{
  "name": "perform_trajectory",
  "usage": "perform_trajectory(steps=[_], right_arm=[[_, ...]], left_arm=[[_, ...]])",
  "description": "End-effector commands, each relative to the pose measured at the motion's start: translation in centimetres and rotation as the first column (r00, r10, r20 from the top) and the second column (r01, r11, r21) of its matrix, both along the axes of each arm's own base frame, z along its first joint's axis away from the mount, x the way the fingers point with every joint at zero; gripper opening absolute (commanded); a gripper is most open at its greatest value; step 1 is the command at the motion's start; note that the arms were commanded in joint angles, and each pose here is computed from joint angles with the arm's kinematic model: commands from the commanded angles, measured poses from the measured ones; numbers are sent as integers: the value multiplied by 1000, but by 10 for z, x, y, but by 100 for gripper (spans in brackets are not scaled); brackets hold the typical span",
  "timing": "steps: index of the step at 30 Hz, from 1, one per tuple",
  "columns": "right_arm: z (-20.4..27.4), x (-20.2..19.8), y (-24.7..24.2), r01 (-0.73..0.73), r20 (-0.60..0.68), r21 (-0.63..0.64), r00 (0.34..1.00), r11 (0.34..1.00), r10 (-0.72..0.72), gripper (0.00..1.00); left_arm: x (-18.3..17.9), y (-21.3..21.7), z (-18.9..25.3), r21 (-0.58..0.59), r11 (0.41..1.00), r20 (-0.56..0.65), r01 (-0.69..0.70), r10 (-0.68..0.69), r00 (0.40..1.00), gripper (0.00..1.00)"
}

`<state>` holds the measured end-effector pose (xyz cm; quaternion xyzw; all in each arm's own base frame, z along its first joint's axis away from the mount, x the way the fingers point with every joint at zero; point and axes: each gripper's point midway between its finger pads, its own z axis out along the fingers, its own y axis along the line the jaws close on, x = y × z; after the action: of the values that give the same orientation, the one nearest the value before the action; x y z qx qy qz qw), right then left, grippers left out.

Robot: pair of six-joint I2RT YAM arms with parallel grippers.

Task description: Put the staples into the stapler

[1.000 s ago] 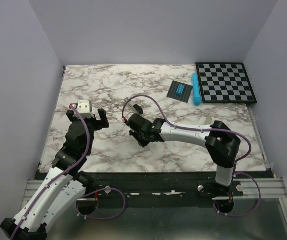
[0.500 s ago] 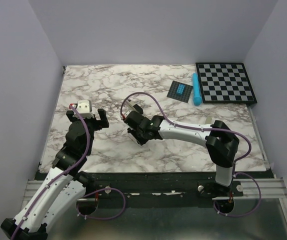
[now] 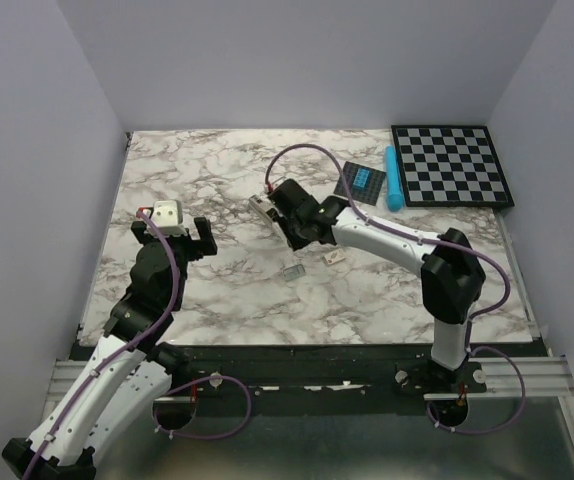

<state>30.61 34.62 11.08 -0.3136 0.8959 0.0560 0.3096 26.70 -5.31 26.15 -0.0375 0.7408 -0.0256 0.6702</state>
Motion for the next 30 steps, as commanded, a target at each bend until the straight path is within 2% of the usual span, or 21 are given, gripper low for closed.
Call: perform_trajectory(steps=[1, 9, 17, 22, 25, 28, 29, 30], right_arm=[[25, 36, -43, 117, 59, -1, 991, 993, -117, 5], [26, 69, -78, 207, 61, 20, 976, 978, -208, 5], [-18, 99, -80, 228, -12, -27, 974, 973, -228, 6], [-35, 107, -73, 226, -51, -40, 972, 973, -228, 14], [-40, 113, -73, 237, -63, -39, 969, 971, -239, 21], [-33, 116, -70, 242, -56, -16, 969, 970, -242, 40], [-29, 116, -70, 242, -53, -5, 969, 970, -242, 54], [-27, 116, -69, 240, -46, 6, 970, 971, -239, 62]], left_arm=[[-2, 1, -1, -11, 1000, 2, 4, -4, 1000, 99], [-1, 2, -1, -13, 1000, 4, -1, 1, 1000, 99], [0, 4, -1, -18, 1000, 5, -4, 4, 1000, 99], [1, 5, -1, -21, 1000, 6, -7, 7, 1000, 99], [2, 6, -1, -27, 1000, 5, -9, 9, 1000, 99], [2, 8, -1, -30, 999, 8, -16, 16, 1000, 99], [2, 8, 0, -34, 999, 11, -14, 15, 1000, 99], [3, 9, 0, -36, 999, 13, -16, 16, 1000, 99]])
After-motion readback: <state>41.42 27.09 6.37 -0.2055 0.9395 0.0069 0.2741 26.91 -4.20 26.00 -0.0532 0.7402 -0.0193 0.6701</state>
